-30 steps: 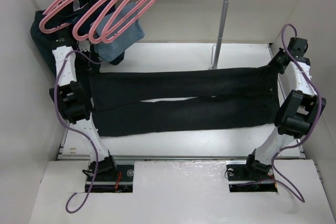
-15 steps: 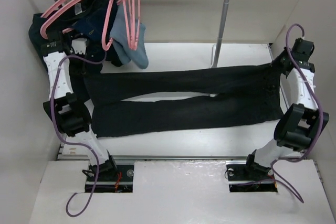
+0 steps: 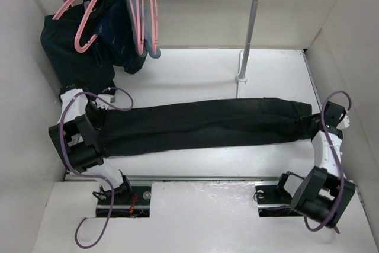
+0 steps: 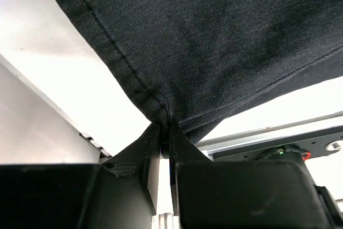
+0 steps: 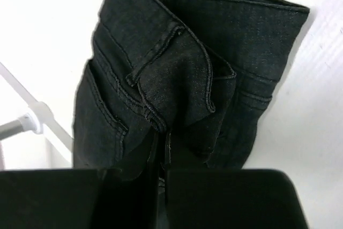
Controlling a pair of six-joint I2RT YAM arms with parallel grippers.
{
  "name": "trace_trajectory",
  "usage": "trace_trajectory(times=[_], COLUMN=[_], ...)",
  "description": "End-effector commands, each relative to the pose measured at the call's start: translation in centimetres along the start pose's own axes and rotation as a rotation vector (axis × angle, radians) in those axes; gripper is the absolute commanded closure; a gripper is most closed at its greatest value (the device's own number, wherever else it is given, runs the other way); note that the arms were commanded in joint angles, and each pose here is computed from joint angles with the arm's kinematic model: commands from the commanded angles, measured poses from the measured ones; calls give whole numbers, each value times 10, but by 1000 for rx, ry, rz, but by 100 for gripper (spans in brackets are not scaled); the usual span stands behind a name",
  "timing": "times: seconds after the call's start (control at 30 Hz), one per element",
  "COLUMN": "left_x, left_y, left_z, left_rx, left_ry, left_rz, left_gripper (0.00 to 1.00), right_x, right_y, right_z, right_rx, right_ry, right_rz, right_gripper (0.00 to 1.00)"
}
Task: Place the trousers on the hanger
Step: Fold the trousers at the center of the board.
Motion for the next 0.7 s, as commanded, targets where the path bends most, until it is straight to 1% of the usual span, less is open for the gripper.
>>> trace_trajectory(times=[0.0,0.07,0.13,0.17,0.2,0.23,0.27,0.33,0.37,0.47,0.5,0.57,0.6,0.63,0.67], left_x=[-12,-13,-15,-12,-13,-10,-7,-6,-3,-8,-15,-25,-31,-41,-46], left_y=[-8,-5,-6,-11,-15,-20,-30,-43,-51,-53,-43,-33,-26,-10,-4], left_z=[2,3,5,6,9,11,12,16,18,14,11,7,4,-3,-6], left_rx=[76,85,85,95,104,117,126,142,157,149,132,136,126,83,61], left_ry=[32,31,22,23,14,15,16,6,18,29,25,24,22,30,29], left_rz=[7,13,13,3,7,-6,-16,-32,-47,-24,23,57,96,141,163], left_gripper=[100,100,100,100,100,100,100,100,100,100,100,100,100,100,100], right_x=[12,13,16,18,22,25,27,41,44,46,48,40,39,37,32], right_y=[-15,-15,-15,-17,-16,-16,-19,-29,-31,-39,-41,-35,-34,-30,-29], right_z=[6,-5,-10,-8,-6,-1,6,22,22,14,8,-8,-14,-21,-25], right_rx=[10,-55,-78,-63,-51,-27,20,76,58,-26,-71,-155,-182,-210,-232], right_ry=[125,133,149,155,139,118,93,40,42,35,56,113,139,166,208], right_rz=[-145,-181,-184,-181,-180,-177,-166,-204,-223,-248,-281,-262,-264,-265,-248], right_gripper=[100,99,98,98,100,100,100,100,100,100,100,100,99,94,75])
Point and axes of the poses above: each gripper's point midway between its finger pads, its own y axis out along the fingers, its own z axis along the line the jaws close on, x = y × z, the point moved 9 cm from there along -y, back along the fingers, and after that the axes turned 1 degree about y, right-handed, at the moved point
